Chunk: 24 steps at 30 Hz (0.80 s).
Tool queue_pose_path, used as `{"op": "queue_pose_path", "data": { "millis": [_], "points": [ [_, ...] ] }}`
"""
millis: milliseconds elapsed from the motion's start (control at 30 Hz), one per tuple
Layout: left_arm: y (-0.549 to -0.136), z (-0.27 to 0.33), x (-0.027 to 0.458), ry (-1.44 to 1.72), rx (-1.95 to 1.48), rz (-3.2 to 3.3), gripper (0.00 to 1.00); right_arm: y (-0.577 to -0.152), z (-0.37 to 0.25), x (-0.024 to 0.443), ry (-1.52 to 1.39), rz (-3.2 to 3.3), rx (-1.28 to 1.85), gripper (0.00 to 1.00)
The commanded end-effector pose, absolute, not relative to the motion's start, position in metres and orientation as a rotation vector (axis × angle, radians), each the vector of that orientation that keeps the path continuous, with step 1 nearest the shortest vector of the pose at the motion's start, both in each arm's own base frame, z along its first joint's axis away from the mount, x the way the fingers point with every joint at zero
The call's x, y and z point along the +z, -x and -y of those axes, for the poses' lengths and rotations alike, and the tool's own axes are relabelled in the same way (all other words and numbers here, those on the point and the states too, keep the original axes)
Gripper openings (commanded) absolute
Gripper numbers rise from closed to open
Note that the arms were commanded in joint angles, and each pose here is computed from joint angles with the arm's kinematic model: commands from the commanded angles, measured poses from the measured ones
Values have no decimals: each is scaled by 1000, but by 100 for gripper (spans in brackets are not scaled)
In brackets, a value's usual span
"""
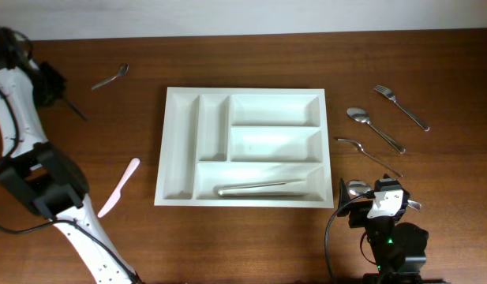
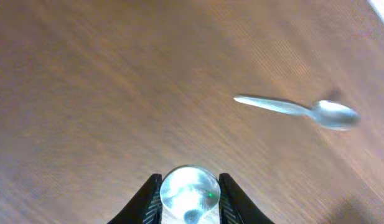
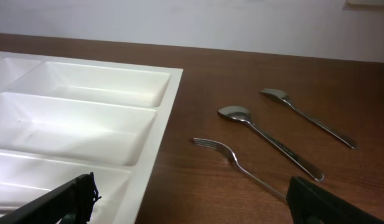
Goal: Pack container
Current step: 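Lower the spoon into the tray's narrow left compartment and release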
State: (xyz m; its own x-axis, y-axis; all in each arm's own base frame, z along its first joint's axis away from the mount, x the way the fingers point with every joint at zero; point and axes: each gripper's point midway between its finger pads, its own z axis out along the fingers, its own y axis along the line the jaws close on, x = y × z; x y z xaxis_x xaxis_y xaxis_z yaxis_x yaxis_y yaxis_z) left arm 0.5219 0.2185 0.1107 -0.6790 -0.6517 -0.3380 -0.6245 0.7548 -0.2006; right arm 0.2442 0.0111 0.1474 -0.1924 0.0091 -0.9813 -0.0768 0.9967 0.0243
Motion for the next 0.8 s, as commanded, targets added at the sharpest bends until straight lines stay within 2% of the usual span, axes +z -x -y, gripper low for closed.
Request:
{"op": "queue_pose_path", "data": {
  "millis": [0, 200, 433, 767],
  "points": [
    [-536, -183, 121, 770, -118, -2615, 2, -244, -15, 146, 66, -1760, 89, 99],
    [-541, -106, 117, 387, -217, -2753, 2, -244, -15, 146, 66, -1760, 89, 99],
    [-521, -17, 109, -6, -251, -2906, 2, -244, -15, 146, 66, -1760, 89, 99],
    [-498, 43, 105, -278, -269, -2984, 2, -244, -15, 146, 66, -1760, 89, 99]
  ]
}}
